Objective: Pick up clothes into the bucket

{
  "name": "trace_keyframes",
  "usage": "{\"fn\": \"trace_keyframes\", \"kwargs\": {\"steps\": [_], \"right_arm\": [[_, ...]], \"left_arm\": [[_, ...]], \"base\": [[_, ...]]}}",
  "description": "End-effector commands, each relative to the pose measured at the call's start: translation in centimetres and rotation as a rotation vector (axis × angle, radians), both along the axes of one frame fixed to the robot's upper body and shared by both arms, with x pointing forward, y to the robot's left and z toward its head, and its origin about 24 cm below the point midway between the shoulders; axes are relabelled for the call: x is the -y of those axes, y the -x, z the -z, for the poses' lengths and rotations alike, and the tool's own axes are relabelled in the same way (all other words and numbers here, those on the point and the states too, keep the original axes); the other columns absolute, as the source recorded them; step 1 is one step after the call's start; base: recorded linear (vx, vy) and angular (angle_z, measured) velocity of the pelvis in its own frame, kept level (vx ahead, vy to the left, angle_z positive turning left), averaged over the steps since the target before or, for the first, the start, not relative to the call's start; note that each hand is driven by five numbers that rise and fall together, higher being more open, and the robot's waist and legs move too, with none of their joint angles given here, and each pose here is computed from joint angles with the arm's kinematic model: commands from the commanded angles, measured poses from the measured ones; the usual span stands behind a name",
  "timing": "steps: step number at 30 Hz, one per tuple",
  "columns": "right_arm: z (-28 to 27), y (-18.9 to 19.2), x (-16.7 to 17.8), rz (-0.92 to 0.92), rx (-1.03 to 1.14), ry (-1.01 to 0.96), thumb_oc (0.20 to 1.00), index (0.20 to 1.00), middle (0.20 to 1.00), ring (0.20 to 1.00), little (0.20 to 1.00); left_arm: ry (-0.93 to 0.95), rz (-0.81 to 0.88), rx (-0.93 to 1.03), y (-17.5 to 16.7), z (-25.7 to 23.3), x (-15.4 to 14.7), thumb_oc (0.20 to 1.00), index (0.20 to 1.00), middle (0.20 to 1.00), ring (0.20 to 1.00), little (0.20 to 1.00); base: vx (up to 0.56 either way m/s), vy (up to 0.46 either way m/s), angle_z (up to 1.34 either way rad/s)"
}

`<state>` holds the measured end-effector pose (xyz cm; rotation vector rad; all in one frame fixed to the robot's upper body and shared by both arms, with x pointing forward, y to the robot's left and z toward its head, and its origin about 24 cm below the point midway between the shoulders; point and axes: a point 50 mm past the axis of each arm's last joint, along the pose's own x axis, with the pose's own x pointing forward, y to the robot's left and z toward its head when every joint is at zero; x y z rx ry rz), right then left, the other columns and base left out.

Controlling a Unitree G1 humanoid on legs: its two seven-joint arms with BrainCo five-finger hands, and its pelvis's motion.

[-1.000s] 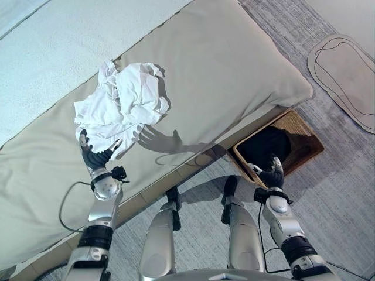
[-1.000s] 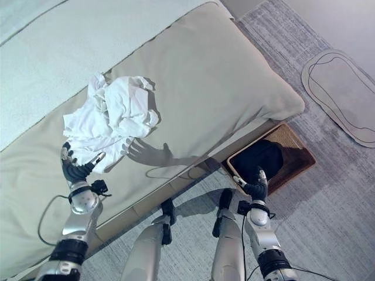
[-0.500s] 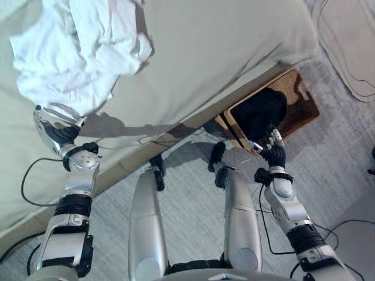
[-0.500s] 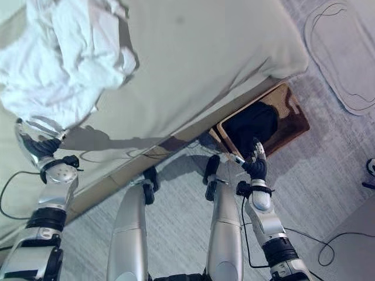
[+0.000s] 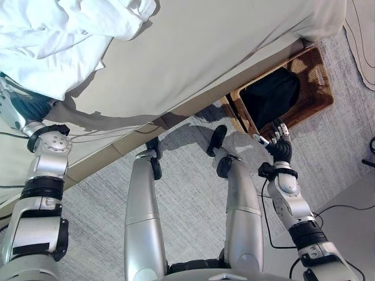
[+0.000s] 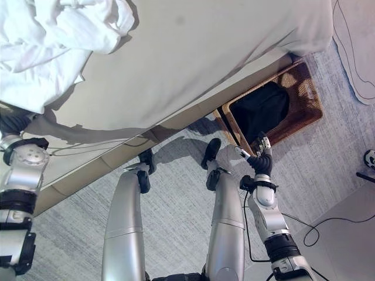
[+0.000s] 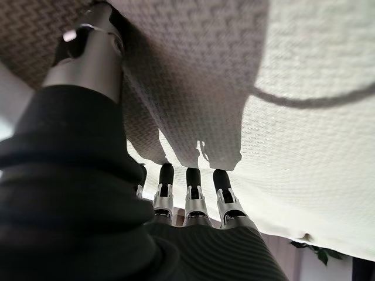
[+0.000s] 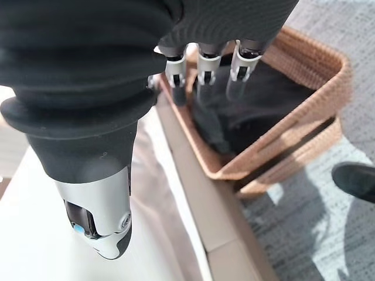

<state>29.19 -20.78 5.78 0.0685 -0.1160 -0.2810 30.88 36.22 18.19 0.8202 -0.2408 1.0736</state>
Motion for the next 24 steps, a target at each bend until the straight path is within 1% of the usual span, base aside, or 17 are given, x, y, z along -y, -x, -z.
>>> {"fn": "trace_keyframes", "kwargs": {"steps": [1,3,9,12,15,22,23,24], "right_arm": [[-0.9,0.9,1.0,0.014,0.091,-0.022,1.0,1.0,1.0,1.0,1.0],[-1.0,0.9,0.9,0.001,0.109,-0.036,1.0,1.0,1.0,1.0,1.0],[-1.4,0.7,1.1,0.002,0.145,-0.044,1.0,1.0,1.0,1.0,1.0],[-1.5,0.6,1.2,-0.001,0.15,-0.039,1.0,1.0,1.0,1.0,1.0],[-1.4,0.6,1.1,-0.004,0.152,-0.045,1.0,1.0,1.0,1.0,1.0],[-1.0,0.6,0.9,-0.022,0.141,-0.042,1.0,1.0,1.0,1.0,1.0],[-1.0,0.6,0.9,-0.022,0.141,-0.042,1.0,1.0,1.0,1.0,1.0],[-1.1,0.5,0.9,-0.027,0.145,-0.042,1.0,1.0,1.0,1.0,1.0]], "left_arm": [[-0.163,-0.046,0.06,0.8,-2.6,-0.7,1.0,1.0,1.0,1.0,1.0],[-0.246,-0.057,0.087,0.7,-3.9,-0.5,1.0,1.0,1.0,1.0,1.0],[-0.345,0.003,0.104,0.4,-5.5,0.5,1.0,1.0,1.0,1.0,1.0],[-0.44,0.039,0.062,-0.1,-6.5,1.0,1.0,1.0,1.0,1.0,1.0],[-0.493,0.083,0.041,-0.8,-7.1,1.9,1.0,1.0,1.0,1.0,1.0],[-0.652,0.131,-0.068,-2.0,-7.3,3.5,1.0,1.0,1.0,1.0,1.0],[-0.653,0.132,-0.068,-2.0,-7.3,3.6,1.0,1.0,1.0,1.0,1.0],[-0.705,0.138,-0.111,-2.3,-7.1,3.8,1.0,1.0,1.0,1.0,1.0]], "base": [[0.01,0.037,0.01],[0.0,0.0,0.0],[0.0,0.017,0.0],[0.0,0.012,0.0],[0.0,0.0,0.0],[0.0,0.0,0.0],[0.0,0.0,0.0],[0.0,0.0,0.0]]}}
